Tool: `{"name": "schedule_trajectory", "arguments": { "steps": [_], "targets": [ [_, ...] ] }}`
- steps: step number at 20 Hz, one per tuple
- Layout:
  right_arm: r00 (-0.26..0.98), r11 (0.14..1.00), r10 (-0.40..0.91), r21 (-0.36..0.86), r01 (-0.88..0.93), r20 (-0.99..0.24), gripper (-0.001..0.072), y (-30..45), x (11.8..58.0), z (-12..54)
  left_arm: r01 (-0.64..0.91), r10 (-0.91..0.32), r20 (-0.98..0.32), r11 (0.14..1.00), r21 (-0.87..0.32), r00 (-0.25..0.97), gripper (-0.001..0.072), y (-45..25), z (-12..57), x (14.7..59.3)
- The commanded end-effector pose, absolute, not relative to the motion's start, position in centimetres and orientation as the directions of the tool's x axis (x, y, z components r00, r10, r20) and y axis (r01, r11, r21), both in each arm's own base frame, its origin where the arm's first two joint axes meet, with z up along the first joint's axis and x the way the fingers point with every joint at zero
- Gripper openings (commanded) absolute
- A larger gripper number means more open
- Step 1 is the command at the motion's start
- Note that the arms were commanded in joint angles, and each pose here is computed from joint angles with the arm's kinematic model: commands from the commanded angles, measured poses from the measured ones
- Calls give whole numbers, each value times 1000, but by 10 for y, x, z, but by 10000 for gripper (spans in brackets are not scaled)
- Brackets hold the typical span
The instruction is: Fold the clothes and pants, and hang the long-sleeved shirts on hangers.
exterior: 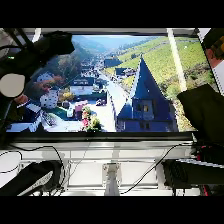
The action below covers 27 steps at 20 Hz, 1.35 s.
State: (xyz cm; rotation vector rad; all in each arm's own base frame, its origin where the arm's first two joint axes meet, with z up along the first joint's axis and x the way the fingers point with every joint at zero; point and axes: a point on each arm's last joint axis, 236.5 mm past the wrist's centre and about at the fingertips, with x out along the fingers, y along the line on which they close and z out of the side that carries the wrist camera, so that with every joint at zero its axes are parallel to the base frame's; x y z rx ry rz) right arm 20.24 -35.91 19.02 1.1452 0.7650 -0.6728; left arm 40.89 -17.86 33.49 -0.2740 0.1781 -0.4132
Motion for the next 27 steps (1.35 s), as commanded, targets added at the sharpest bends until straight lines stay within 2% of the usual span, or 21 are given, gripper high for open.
{"name": "schedule_trajectory", "arguments": {
  "steps": [1, 2, 4, 7, 9, 12, 17, 27],
  "targets": [
    [939, 483, 264, 873, 68, -219, 12, -267, 321, 334, 406, -417, -5, 888, -214, 909, 11, -166, 378, 381],
    [930, 477, 356, 873, -98, -90, 12, -239, 336, 366, 414, -417, 31, 885, -213, 908, 11, -161, 393, 368],
    [882, 420, 470, 869, -262, 39, 13, -198, 359, 397, 428, -415, 105, 879, -209, 904, 11, -150, 421, 341],
    [806, 342, 584, 871, -352, 97, 14, -147, 388, 407, 444, -411, 186, 873, -204, 893, 11, -136, 450, 307],
    [784, 303, 606, 874, -380, 131, 14, -125, 410, 413, 451, -408, 219, 870, -201, 886, 11, -130, 461, 293],
    [767, 278, 624, 875, -396, 149, 14, -98, 429, 418, 457, -405, 251, 867, -198, 879, 11, -125, 472, 279],
    [712, 245, 686, 875, -418, 148, 14, -62, 435, 417, 458, -404, 260, 867, -197, 877, 11, -123, 475, 275],
    [706, 241, 693, 875, -419, 147, 14, -59, 436, 417, 458, -404, 260, 867, -197, 877, 11, -123, 475, 275]
  ]
}}
